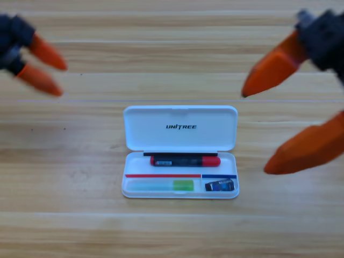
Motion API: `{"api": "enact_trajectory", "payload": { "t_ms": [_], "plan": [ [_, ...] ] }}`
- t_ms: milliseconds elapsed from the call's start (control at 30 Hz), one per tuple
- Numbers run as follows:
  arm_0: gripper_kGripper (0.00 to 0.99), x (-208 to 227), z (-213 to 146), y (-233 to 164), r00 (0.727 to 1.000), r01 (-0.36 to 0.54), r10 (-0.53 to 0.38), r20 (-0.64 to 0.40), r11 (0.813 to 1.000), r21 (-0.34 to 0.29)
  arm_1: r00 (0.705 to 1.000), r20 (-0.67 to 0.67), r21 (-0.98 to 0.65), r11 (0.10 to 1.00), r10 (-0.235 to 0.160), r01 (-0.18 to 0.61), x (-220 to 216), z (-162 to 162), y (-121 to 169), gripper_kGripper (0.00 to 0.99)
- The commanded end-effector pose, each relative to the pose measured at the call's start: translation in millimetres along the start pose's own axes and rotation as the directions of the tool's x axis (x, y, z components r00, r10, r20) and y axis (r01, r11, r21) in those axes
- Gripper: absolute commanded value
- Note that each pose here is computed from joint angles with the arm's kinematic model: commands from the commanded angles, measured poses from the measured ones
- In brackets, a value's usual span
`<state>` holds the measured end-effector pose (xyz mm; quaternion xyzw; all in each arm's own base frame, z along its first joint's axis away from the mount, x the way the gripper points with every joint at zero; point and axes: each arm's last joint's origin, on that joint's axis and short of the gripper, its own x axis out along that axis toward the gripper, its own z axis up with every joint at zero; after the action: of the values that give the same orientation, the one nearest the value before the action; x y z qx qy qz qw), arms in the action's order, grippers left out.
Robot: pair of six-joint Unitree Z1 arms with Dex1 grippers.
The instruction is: Clean up eraser and pencils
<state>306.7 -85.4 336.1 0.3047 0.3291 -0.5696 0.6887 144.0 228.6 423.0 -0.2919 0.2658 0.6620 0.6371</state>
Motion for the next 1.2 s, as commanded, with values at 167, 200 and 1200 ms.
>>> {"api": "enact_trajectory", "payload": {
  "t_ms": [167, 200, 1200],
  "plan": [
    [0.000, 77.7, -32.0, 93.7, 0.972, 0.165, -0.158, 0.172, 0.986, -0.027, 0.989, 0.143, 0.044, 0.999, 0.022, -0.028, -25.3, -21.6, 21.8, 0.985],
    [0.000, 85.2, -34.6, 100.3, 0.970, 0.174, -0.166, 0.177, 0.984, -0.029, 0.989, 0.145, 0.043, 0.999, 0.026, -0.032, -24.8, -21.3, 21.6, 0.985],
    [0.000, 245.7, -28.5, 113.2, 0.811, 0.569, -0.545, 0.214, 0.820, -0.065, 0.983, 0.160, 0.044, 0.994, 0.092, -0.100, -20.2, -25.5, 26.0, 0.985]
  ]
}}
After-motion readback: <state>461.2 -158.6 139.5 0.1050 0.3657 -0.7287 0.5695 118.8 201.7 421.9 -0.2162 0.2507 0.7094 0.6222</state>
